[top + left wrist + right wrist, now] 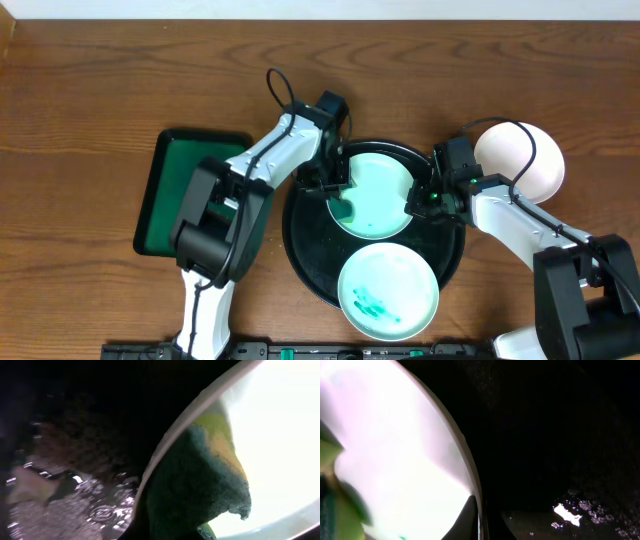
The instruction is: Clean dirty plates on tray and stack at the side
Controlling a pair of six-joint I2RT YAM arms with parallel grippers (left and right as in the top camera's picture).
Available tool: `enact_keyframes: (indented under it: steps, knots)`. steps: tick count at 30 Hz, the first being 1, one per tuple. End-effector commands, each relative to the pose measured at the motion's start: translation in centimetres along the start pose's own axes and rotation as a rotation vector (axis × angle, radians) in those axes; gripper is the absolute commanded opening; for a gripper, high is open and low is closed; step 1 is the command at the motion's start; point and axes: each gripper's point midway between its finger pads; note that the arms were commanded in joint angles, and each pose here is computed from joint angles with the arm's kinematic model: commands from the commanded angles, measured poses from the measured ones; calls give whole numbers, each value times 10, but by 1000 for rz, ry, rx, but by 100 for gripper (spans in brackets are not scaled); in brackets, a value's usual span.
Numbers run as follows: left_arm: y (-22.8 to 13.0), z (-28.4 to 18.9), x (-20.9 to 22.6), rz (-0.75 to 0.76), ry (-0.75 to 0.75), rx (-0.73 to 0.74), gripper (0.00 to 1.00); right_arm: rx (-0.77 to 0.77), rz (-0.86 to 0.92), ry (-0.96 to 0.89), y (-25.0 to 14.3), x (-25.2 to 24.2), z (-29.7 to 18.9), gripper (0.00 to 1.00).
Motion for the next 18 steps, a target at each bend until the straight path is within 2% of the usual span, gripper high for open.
enact_keyframes:
  steps: [1,6,9,18]
  knots:
    - [24,-34,56,0,238,-171,7,118,-3,-117,-38,-34,20,1]
    - [23,-87,39,19,174,-304,7,117,-11,-116,-38,-34,20,1]
    - [15,-111,41,-8,156,-337,7,118,-18,-115,-38,-34,20,1]
    - [-12,-121,107,-259,219,-196,7,43,-183,-66,-24,-18,-1,1]
Point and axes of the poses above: each gripper's point midway between its finger pads, its own z axis out along the fingers, its own x axis along the line the jaws close on, y = z × x, and after that the axes turned 3 degrees about -z, right-handed
